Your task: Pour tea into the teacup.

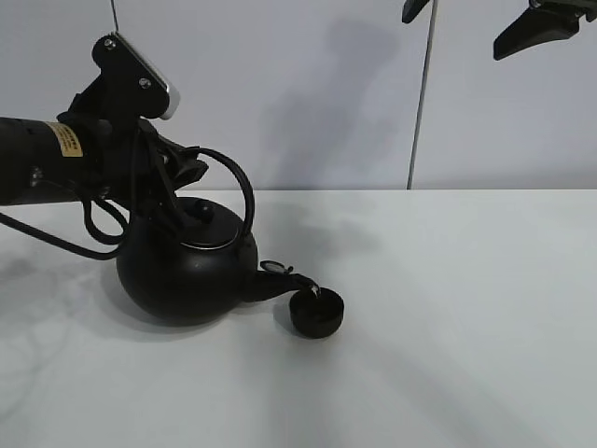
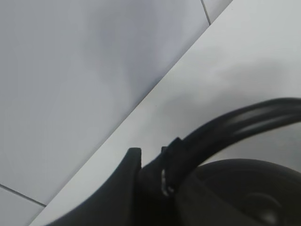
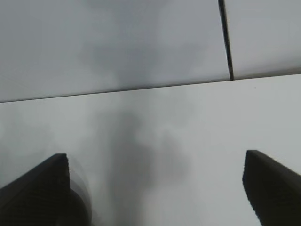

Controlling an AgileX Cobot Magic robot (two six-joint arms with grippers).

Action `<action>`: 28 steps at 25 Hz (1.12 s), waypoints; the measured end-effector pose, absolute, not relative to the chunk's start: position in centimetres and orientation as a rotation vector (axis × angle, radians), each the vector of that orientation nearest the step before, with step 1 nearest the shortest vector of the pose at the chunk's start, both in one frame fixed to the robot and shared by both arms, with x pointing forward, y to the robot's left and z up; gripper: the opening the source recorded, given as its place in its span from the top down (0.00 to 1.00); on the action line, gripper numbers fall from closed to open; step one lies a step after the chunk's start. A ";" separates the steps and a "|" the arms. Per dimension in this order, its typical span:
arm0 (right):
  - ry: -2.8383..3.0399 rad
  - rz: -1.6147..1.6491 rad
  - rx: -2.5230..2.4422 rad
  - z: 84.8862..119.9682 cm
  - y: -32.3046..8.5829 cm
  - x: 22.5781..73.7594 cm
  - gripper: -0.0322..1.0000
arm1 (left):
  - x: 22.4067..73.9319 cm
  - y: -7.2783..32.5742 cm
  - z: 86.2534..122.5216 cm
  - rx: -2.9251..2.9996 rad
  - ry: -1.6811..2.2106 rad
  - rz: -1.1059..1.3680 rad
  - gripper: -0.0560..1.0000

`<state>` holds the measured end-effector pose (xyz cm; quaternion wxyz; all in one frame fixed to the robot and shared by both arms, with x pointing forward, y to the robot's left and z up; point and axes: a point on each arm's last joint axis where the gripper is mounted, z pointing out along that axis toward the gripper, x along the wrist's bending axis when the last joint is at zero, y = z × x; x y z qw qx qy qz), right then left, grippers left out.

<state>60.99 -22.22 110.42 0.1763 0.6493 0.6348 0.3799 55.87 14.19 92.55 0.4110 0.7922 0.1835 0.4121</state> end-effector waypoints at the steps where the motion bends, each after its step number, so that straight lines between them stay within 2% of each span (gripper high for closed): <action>1: 1.797 1.076 1.838 110.4 -22.2 61.0 0.30 | 55.9 14.2 92.5 1.995 0.460 1.038 0.85; 17: 1.797 1.076 1.838 110.4 -22.2 61.0 0.30 | 55.9 14.4 92.4 1.923 0.637 0.951 0.85; 28: 1.797 1.076 1.838 110.4 -22.2 61.0 0.30 | 53.4 16.7 91.4 1.671 0.864 0.966 0.85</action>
